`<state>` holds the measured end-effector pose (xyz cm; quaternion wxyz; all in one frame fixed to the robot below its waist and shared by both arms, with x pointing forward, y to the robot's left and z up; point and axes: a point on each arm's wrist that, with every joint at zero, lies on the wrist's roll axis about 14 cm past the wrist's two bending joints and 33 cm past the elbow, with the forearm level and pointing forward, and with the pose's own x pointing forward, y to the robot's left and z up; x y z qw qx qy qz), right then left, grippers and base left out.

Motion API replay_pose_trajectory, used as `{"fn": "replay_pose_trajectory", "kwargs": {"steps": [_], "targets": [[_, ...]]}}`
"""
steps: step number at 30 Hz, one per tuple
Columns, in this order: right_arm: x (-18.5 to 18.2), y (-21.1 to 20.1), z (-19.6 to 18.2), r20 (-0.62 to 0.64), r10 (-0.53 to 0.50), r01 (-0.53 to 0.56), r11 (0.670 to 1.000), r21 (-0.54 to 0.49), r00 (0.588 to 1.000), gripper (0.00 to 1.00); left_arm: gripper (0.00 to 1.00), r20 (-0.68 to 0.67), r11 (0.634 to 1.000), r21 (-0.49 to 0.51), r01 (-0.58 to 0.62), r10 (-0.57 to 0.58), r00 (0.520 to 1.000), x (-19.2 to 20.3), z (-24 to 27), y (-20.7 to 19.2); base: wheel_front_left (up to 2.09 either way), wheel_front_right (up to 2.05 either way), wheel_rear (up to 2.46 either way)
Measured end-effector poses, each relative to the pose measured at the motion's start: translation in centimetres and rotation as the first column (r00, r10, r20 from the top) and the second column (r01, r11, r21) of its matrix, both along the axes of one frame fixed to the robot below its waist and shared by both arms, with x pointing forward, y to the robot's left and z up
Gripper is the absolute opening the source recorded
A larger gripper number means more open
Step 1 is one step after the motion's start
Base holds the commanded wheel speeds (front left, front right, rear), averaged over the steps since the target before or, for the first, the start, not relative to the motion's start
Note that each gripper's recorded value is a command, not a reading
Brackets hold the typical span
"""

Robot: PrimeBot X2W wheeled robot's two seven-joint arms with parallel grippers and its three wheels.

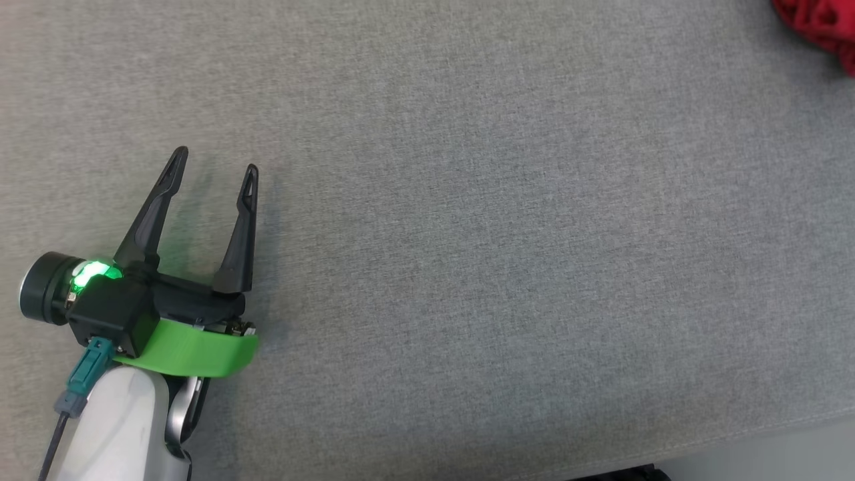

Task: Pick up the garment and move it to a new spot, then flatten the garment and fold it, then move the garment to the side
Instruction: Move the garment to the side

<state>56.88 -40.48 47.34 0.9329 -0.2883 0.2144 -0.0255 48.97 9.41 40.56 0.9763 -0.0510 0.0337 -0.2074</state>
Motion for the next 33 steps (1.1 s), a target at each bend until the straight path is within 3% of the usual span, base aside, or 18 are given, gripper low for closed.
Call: {"fn": "replay_pose_trajectory", "kwargs": {"steps": [8, 13, 14, 15, 16, 17, 25, 33], "targets": [[-0.2, -2.9, -1.1, -0.089, -0.059, 0.049, 0.992, -0.115, 0.994, 0.00, 1.00, -0.030, 0.999, -0.020, 0.043, -0.044, 0.999, 0.4, -2.0, -1.3, 0.00, 0.00, 0.00], [0.3, -3.8, -0.8, -0.080, -0.079, 0.067, 0.987, -0.143, 0.994, 0.00, 1.00, -0.036, 0.999, -0.025, 0.041, -0.042, 0.998, 0.4, -2.3, -1.2, 0.00, 0.00, 0.00], [0.3, -3.9, -0.9, -0.083, -0.085, 0.072, 0.987, -0.145, 0.993, 0.06, 1.00, -0.037, 0.999, -0.026, 0.041, -0.042, 0.998, 0.4, -2.3, -1.2, 0.00, 0.00, 0.00], [0.3, -4.0, -1.1, -0.087, -0.091, 0.077, 0.986, -0.147, 0.992, 0.39, 1.00, -0.038, 0.999, -0.026, 0.040, -0.041, 0.998, 0.4, -2.4, -1.2, 0.00, 0.00, 0.00], [0.3, -4.1, -1.4, -0.090, -0.096, 0.081, 0.985, -0.150, 0.991, 0.94, 1.00, -0.039, 0.999, -0.026, 0.040, -0.041, 0.998, 0.4, -2.4, -1.1, 0.00, 0.00, 0.00], [0.5, -4.0, -1.3, -0.082, -0.088, 0.074, 0.985, -0.155, 0.993, 1.00, 1.00, -0.039, 0.999, -0.026, 0.038, -0.039, 0.998, 0.4, -2.4, -1.1, 0.00, 0.00, 0.00], [2.7, -0.9, 1.4, 0.081, 0.019, -0.008, 0.992, -0.128, 0.997, 1.00, 1.00, -0.038, 0.999, -0.032, -0.004, 0.002, 0.999, 0.4, -1.7, -0.4, 0.00, 0.00, 0.00], [2.8, 7.9, 3.4, 0.274, 0.196, -0.206, 0.979, 0.006, 0.941, 1.00, 1.00, -0.057, 0.994, -0.015, -0.108, 0.107, 0.993, -1.5, -0.4, 2.4, 0.00, 0.00, 0.00]]}}
